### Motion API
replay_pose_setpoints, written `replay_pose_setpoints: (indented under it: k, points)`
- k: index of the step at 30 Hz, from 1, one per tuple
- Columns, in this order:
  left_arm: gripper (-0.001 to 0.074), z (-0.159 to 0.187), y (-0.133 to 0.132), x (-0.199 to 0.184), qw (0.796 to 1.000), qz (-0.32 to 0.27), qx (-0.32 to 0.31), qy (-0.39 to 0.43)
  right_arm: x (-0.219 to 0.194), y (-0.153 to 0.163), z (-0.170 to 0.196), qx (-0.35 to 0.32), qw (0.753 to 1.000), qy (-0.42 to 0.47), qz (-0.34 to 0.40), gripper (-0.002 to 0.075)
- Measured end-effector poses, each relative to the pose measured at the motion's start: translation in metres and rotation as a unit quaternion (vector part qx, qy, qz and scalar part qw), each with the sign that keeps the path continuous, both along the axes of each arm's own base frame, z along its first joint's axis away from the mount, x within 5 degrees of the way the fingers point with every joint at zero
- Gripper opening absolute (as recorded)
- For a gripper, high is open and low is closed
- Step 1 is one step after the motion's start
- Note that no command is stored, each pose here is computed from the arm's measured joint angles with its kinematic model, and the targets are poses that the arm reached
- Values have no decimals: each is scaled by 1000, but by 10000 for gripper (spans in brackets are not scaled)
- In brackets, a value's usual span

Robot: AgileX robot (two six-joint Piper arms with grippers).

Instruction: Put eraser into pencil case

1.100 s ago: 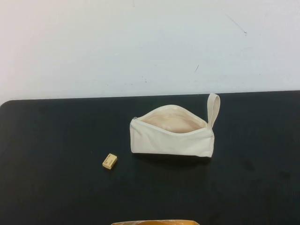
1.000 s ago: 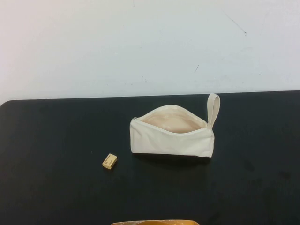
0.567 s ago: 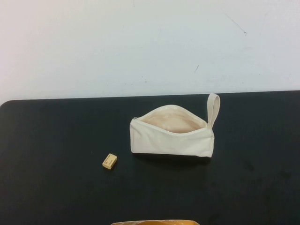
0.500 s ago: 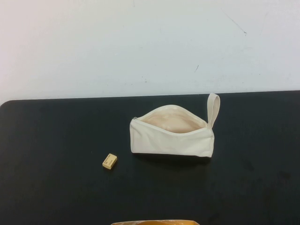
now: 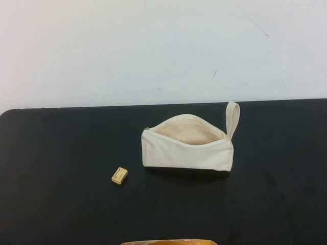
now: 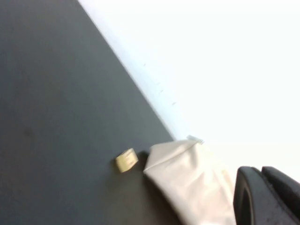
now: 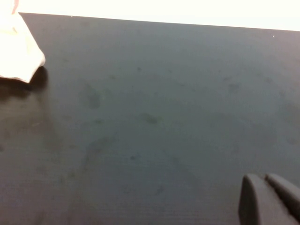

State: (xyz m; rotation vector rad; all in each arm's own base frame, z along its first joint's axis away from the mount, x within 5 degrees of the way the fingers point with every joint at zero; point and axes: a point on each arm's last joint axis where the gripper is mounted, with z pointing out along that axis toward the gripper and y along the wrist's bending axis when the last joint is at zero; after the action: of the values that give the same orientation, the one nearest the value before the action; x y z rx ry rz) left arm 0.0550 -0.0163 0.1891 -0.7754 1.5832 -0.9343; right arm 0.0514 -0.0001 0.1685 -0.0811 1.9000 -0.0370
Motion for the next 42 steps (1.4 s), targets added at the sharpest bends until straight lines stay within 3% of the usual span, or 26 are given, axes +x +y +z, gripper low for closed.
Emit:
replay_pose_setpoints:
  k: [5, 7, 11, 14, 18, 26, 31, 35, 38, 40, 42]
  points:
    - [-1, 4, 0, 0, 999, 6, -38, -14, 0, 0, 0, 0, 1000, 0, 0, -1]
    - [-1, 8, -2, -1, 1000, -10, 8, -23, 0, 0, 0, 0, 1000, 0, 0, -1]
    - [-1, 48, -10, -7, 985, -72, 145, -62, 0, 0, 0, 0, 1000, 0, 0, -1]
    - [-1, 83, -14, -3, 960, -116, 251, -37, 0, 0, 0, 0, 1000, 0, 0, -1]
    - [-1, 132, -11, 18, 904, -165, 393, 35, 0, 0, 0, 0, 1000, 0, 0, -1]
    - [-1, 199, -1, 87, 820, -201, 523, 115, 0, 0, 0, 0, 1000, 0, 0, -1]
    - [-1, 192, -20, 138, 773, -275, 553, 147, 0, 0, 0, 0, 1000, 0, 0, -1]
    - [-1, 162, -46, 180, 721, -332, 576, 197, 0, 0, 0, 0, 1000, 0, 0, -1]
    - [1, 139, -66, 205, 693, -350, 584, 235, 0, 0, 0, 0, 1000, 0, 0, -1]
    - [28, 125, -78, 219, 683, -364, 580, 254, 0, 0, 0, 0, 1000, 0, 0, -1]
    - [102, 112, -90, 234, 674, -380, 572, 270, 0, 0, 0, 0, 1000, 0, 0, -1]
